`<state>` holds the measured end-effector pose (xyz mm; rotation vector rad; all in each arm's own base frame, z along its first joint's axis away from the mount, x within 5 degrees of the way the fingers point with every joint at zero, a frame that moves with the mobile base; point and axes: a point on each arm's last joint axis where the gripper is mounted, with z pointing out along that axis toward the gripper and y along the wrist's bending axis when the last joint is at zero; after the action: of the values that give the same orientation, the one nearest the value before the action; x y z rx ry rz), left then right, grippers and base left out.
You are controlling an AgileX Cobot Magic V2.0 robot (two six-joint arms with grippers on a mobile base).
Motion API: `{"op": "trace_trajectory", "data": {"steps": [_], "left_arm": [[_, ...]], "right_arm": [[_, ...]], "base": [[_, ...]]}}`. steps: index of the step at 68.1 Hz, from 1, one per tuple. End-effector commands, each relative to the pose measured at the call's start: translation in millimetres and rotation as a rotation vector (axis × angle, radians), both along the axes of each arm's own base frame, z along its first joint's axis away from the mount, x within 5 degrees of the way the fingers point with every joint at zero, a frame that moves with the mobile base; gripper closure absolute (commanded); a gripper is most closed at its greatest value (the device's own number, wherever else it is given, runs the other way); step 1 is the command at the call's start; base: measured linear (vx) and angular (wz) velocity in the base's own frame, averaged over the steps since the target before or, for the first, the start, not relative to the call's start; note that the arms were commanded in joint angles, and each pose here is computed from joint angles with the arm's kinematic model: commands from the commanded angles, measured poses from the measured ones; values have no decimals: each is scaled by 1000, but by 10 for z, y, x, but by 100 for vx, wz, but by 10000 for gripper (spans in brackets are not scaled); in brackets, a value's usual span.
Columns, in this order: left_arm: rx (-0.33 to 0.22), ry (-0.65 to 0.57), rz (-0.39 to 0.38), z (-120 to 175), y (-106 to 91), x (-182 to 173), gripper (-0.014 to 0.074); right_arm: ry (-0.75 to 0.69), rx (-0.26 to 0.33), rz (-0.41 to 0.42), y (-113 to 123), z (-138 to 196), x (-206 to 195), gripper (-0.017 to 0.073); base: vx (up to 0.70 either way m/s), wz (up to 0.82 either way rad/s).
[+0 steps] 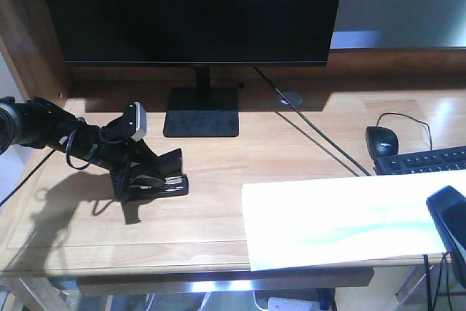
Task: Grab stapler and paper to desk for stapling
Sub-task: 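Lower the stapler onto the desk near the monitor base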
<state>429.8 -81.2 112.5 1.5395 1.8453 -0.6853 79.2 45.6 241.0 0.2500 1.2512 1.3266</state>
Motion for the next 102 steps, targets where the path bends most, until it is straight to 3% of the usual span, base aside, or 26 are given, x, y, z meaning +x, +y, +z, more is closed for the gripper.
{"op": "trace_trajectory", "data": {"steps": [1, 19, 32, 40, 55, 74, 102], "left_arm": [[-84, -87, 9, 532, -26, 21, 198], [-95, -152, -7, 850, -31, -35, 196], [-110, -148, -31, 905, -43, -67, 225], [-117, -141, -44, 908, -56, -80, 323], [-129, -128, -78, 913, -126, -114, 605], [-96, -137, -95, 880, -210, -124, 602], [-97, -137, -95, 881, -201, -124, 601]], "right_arm": [[-52, 22, 12, 0, 40, -24, 564], [-52, 22, 12, 0, 40, -24, 564], [-52, 22, 12, 0, 40, -24, 564], [-52, 22, 12, 0, 40, -24, 564], [-52, 22, 12, 0, 40, -24, 564], [-52, 22, 12, 0, 40, -24, 564], [-52, 22, 12, 0, 40, -24, 564]], "base": [[0, 0], [0, 0], [0, 0], [0, 0], [0, 0], [0, 0], [0, 0]]}}
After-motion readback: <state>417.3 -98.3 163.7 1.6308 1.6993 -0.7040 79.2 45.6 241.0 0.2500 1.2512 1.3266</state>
